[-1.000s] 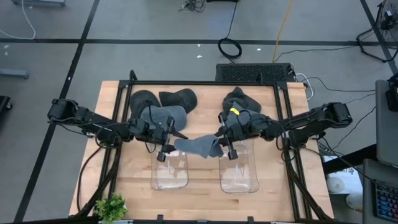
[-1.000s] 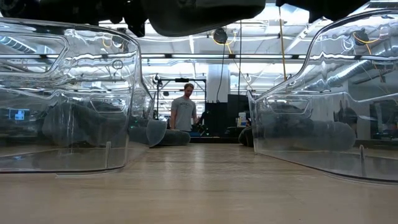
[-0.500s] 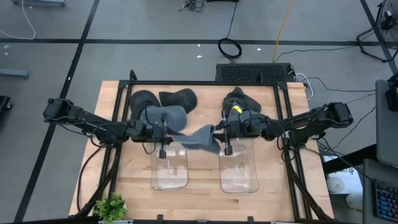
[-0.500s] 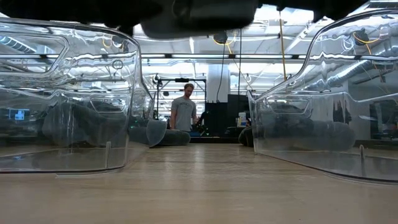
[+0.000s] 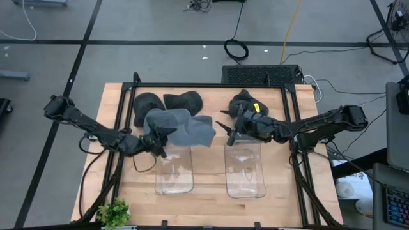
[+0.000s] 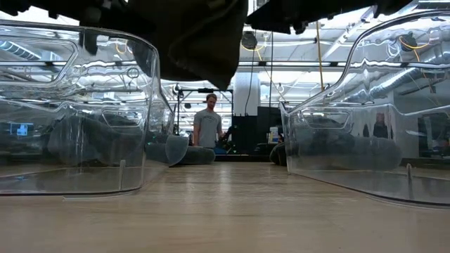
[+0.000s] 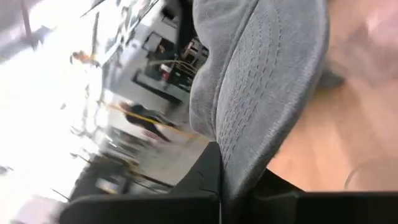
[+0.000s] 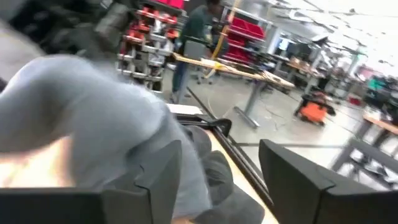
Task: Pick & Place hat
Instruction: Put the top gray cap into the left transparent bin
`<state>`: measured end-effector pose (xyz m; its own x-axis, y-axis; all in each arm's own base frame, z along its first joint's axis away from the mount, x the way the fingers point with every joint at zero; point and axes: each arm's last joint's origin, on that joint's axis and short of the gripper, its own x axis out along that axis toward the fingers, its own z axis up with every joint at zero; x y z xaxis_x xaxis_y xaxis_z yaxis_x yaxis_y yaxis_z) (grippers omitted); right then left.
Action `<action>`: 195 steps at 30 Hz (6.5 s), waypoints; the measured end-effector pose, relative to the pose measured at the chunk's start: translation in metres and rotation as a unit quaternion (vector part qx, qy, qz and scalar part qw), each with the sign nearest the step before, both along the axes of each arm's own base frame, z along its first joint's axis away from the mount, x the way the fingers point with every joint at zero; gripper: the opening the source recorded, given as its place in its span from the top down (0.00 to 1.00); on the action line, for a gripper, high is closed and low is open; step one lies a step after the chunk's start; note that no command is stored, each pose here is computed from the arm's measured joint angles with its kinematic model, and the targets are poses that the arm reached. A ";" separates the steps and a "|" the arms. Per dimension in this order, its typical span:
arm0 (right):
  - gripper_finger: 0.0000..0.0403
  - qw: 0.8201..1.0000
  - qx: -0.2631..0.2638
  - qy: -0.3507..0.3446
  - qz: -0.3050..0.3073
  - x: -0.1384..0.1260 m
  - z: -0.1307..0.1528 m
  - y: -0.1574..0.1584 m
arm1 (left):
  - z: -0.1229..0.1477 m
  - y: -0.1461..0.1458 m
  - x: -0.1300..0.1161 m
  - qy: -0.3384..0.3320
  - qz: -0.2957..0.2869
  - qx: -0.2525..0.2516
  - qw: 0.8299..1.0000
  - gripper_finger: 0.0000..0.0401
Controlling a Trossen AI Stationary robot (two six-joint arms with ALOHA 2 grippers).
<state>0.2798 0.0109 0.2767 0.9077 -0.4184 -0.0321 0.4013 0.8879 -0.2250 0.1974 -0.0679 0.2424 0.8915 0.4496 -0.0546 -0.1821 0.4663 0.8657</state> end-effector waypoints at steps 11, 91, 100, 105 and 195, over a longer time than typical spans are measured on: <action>0.46 0.949 0.309 0.019 0.063 -0.006 0.008 -0.063 | 0.015 -0.019 0.018 0.114 0.129 0.188 0.967 0.98; 0.53 0.743 0.538 -0.218 0.333 0.047 -0.007 -0.074 | 0.108 -0.015 -0.004 0.021 0.040 0.277 0.960 0.98; 0.53 0.740 0.520 -0.244 0.349 0.048 -0.001 -0.058 | 0.111 -0.011 -0.003 0.017 0.044 0.283 0.958 0.98; 0.53 0.729 0.511 -0.266 0.370 0.045 0.005 -0.056 | 0.110 -0.008 0.000 0.017 0.050 0.274 0.960 0.98; 1.00 0.661 0.225 0.032 0.715 0.024 0.067 0.012 | 0.052 -0.006 0.035 -0.061 -0.140 -0.636 0.756 0.13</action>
